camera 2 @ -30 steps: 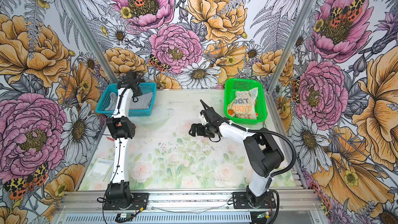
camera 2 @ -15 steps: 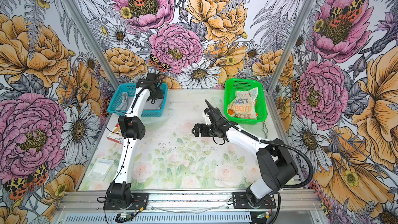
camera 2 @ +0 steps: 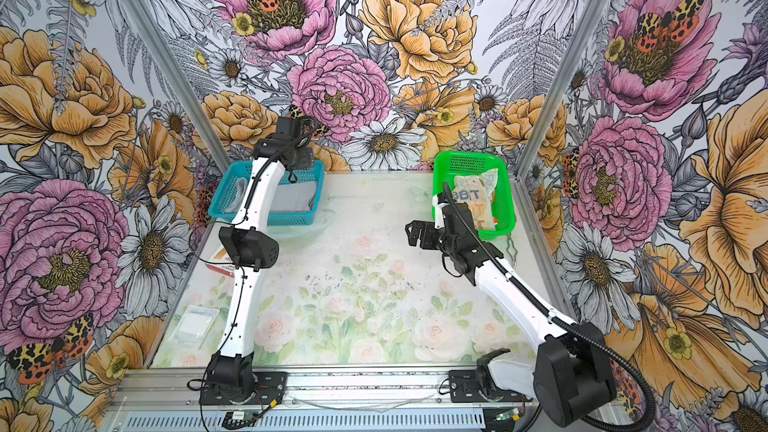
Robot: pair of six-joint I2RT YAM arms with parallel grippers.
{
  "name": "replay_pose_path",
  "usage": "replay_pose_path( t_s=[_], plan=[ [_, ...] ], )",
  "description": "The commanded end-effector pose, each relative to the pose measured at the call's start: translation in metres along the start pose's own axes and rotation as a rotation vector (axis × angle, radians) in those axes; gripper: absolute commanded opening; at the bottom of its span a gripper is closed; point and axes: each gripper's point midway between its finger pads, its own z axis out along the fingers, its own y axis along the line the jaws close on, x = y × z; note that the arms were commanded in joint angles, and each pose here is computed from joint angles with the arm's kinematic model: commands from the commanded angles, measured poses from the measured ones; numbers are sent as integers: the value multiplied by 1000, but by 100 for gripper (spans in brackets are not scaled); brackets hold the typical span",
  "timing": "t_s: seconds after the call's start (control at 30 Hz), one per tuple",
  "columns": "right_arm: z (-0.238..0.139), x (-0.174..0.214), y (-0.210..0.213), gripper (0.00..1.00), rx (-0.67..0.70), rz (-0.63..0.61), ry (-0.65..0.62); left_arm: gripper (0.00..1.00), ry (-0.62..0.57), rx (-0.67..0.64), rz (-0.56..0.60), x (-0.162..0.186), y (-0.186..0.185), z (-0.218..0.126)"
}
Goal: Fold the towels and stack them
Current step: 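Move the right gripper into the green basket while the left arm swings back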
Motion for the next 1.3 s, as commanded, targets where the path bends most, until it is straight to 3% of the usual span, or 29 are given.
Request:
replay_pose_path(
  t_s=[0.0, 0.1, 0.2, 0.37, 0.5, 0.63, 0.73, 0.8, 0.87, 1.0, 1.13, 1.27],
  plan=[
    [8, 21, -5, 98, -32, 47, 34, 92, -22, 170, 142, 11, -84, -52],
    [0, 26, -39, 94, 50, 153, -26, 88, 120, 378, 152, 53, -138, -64],
    [-23, -1, -65, 89, 38, 229, -119, 85, 167, 388, 263, 88, -170, -79],
    [-56, -69, -89, 85, 135, 216, -219, 90, 130, 372, 434, 119, -212, -139],
    [-41, -90, -128, 82, 217, 282, -208, 95, 48, 420, 507, 118, -227, -207],
    [-5, -103, -162, 81, 258, 284, -148, 98, 36, 477, 537, 115, -208, -254],
    [27, -108, -180, 80, 267, 284, -101, 98, 76, 721, 649, 156, -215, -277],
    [42, -112, -193, 80, 291, 273, -86, 98, 26, 781, 711, 177, -200, -287],
    [52, -116, -208, 81, 324, 273, -83, 98, -39, 790, 670, 186, -178, -288],
    [66, -138, -244, 80, 408, 265, -112, 98, -92, 940, 480, 201, -154, -304],
    [91, -162, -271, 80, 438, 265, -117, 98, -127, 1088, 326, 220, -164, -323],
    [113, -173, -296, 81, 495, 249, -124, 98, -101, 1099, 233, 239, -178, -317]
  ],
)
